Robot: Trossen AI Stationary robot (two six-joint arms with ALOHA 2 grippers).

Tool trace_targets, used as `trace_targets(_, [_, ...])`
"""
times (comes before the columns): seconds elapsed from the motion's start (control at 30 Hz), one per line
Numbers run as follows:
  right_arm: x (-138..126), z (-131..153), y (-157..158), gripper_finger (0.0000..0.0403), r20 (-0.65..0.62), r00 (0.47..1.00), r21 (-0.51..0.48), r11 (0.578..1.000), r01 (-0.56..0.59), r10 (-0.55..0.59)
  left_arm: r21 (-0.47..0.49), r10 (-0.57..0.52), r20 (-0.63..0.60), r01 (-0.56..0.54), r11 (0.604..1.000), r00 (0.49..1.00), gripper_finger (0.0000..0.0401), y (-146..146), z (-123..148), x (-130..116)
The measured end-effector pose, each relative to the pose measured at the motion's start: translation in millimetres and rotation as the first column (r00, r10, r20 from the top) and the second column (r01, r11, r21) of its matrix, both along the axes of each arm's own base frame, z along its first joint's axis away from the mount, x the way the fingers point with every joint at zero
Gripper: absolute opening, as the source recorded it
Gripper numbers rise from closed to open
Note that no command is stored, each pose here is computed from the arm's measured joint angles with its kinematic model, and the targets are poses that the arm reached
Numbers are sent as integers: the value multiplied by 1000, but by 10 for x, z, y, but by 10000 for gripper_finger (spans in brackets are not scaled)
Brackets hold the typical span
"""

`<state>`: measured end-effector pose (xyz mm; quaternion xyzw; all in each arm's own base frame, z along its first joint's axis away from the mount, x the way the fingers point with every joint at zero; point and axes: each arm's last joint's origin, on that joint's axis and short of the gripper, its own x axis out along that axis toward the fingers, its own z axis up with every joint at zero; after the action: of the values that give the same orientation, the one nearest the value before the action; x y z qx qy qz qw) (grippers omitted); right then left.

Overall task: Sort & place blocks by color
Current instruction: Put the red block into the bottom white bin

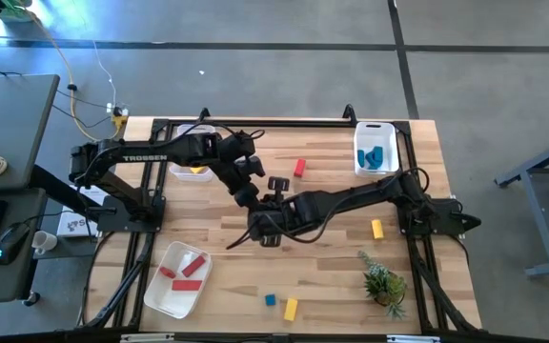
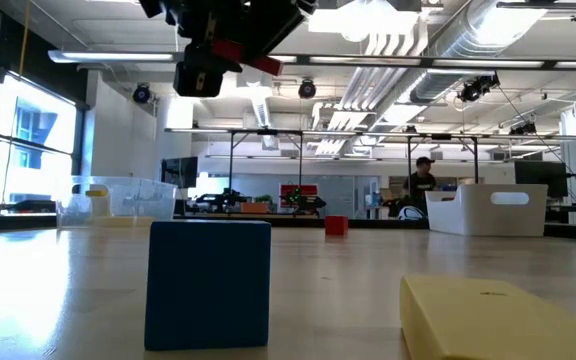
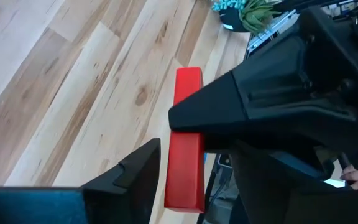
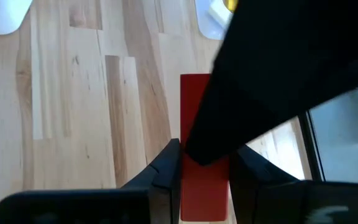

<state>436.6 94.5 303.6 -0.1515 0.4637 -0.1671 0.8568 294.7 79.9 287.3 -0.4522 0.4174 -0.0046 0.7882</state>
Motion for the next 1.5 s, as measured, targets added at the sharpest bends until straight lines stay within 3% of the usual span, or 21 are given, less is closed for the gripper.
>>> trace_targets(0.37, [-11, -3, -12, 69, -7, 1000, -22, 1000, 14, -14, 7, -1, 0, 1, 1000, 1000, 112, 3, -1, -1])
trace_targets(0.67, [-26, -9, -31, 69, -26, 999, -33, 999, 19, -20, 55, 2, 3, -2, 998, 1000, 33, 15, -7, -1])
trace_targets(1.03, [-50, -23, -23, 200, -13, 996, 29, 996, 87, -87, 77, -12, -28, 14, 997, 1000, 40, -22, -29, -15])
trace_targets(1.3, [-67, -36, 42, 211, 1, 989, 159, 977, 145, -147, 111, -43, -193, 66, 992, 980, 40, -93, -120, -143])
trace_targets(1.5, [-81, -45, 77, 212, -2, 981, 239, 953, 186, -192, 90, -163, -305, 198, 976, 938, 40, -373, -107, -274])
